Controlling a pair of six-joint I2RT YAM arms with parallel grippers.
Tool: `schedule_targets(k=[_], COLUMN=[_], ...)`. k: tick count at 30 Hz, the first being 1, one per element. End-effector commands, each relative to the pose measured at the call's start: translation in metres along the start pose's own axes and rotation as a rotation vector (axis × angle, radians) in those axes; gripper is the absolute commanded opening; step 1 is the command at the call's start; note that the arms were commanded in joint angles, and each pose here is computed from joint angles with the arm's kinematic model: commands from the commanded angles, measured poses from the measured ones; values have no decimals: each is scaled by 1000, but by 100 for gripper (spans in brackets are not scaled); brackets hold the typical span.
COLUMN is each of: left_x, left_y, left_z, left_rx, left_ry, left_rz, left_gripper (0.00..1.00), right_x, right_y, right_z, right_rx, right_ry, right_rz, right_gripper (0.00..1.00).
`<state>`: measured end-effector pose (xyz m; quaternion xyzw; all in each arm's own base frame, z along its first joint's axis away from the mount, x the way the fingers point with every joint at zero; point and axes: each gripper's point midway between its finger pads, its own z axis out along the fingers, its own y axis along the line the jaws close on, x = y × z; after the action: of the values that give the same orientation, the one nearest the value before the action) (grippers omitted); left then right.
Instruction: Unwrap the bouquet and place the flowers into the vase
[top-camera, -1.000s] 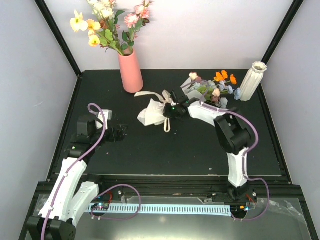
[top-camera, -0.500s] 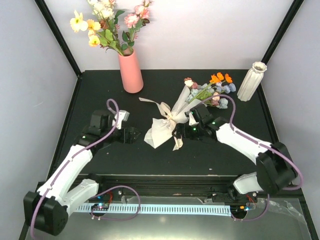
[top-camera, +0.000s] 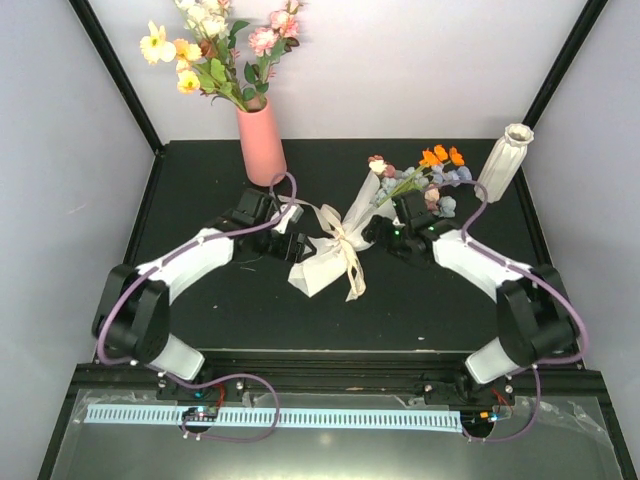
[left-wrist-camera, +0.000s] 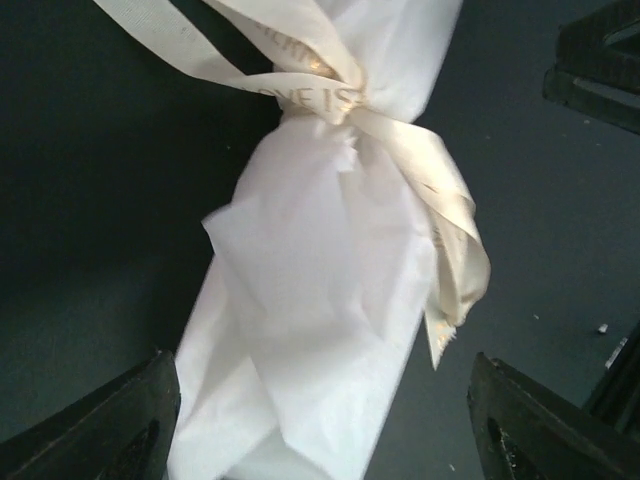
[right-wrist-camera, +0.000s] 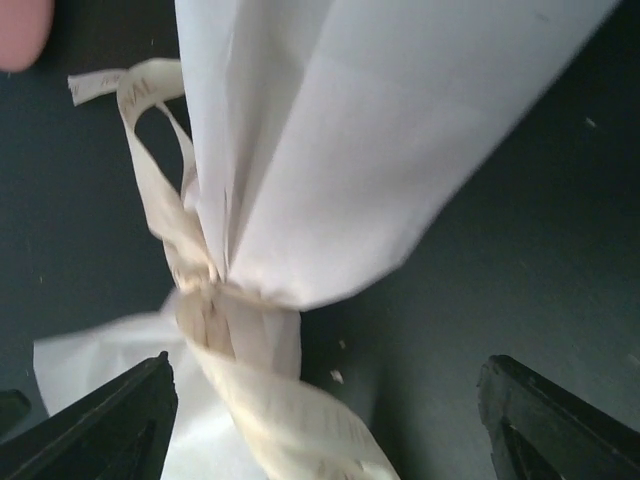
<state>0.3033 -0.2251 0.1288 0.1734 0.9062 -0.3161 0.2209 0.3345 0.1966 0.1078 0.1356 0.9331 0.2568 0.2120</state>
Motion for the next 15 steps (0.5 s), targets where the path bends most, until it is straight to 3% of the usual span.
schedule_targets(k=[1, 4, 11, 15], left_x=[-17, -11, 25, 51], left_y=[7, 16, 25, 15], left_z=[28, 47, 71, 63], left_rx=[1, -1, -10, -13], left_ry=[31, 87, 167, 155], left_rz=[13, -27, -112, -126], left_gripper=[78, 64, 3, 2], right_x=[-27, -29, -35, -34], right_y=[25, 27, 20, 17], right_z=[25, 45, 73, 83], right_rx=[-56, -47, -11, -1], right_ry=[-30, 3, 45, 70], right_rz=[54, 63, 46, 30], right_gripper=[82, 74, 53, 43])
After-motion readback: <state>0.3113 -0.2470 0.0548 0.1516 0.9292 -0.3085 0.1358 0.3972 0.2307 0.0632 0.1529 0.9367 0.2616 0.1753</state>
